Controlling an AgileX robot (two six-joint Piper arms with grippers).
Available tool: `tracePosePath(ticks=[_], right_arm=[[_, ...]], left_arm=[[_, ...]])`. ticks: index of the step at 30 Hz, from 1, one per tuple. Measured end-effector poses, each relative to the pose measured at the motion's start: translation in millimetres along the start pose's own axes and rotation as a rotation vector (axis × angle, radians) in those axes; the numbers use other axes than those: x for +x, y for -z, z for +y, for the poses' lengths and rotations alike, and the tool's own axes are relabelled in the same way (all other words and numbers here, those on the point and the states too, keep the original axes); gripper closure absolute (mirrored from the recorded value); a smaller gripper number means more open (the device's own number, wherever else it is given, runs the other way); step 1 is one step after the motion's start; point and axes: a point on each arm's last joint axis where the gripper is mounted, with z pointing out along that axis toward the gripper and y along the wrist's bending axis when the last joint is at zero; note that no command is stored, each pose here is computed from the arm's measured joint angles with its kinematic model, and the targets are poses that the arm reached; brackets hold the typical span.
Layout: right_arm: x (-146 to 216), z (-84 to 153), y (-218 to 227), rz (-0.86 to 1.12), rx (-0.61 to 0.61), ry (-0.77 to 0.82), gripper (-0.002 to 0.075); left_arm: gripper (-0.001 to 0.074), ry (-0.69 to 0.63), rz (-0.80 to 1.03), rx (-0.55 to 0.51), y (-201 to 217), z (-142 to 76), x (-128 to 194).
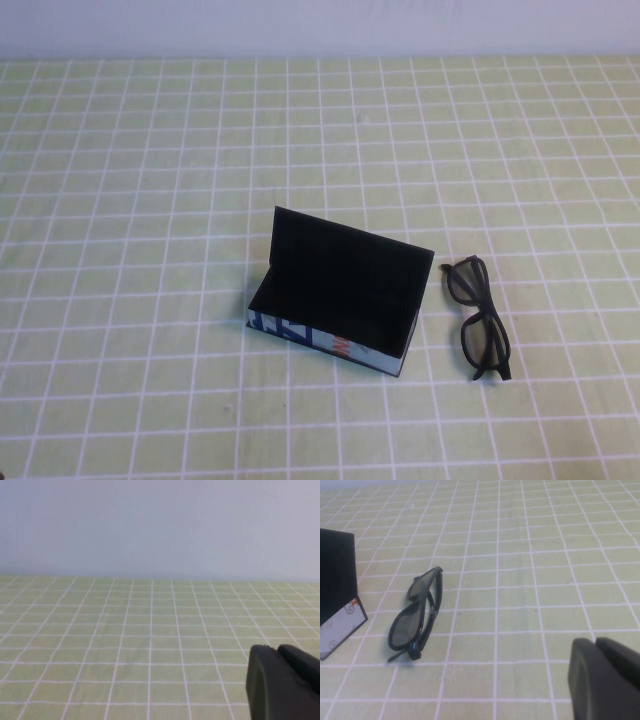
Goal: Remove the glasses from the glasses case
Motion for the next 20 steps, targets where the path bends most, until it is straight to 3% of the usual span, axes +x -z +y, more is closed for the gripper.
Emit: tracePosePath(ticks=[6, 13, 20], right_arm=[[0, 0, 0, 0.0, 0.0, 0.0, 0.0742], [0, 0, 0, 0.001, -0.001, -0.002, 0.0742], [0, 0, 0, 0.001, -0.001, -0.002, 0.0742]], left_arm=[[0.0739, -0.01, 0.011, 0.009, 10, 0, 8], [0.0739, -0.042, 0.259, 0.003, 16, 1, 32], [0.0739, -0.054, 0.288, 0.0, 17, 1, 34]])
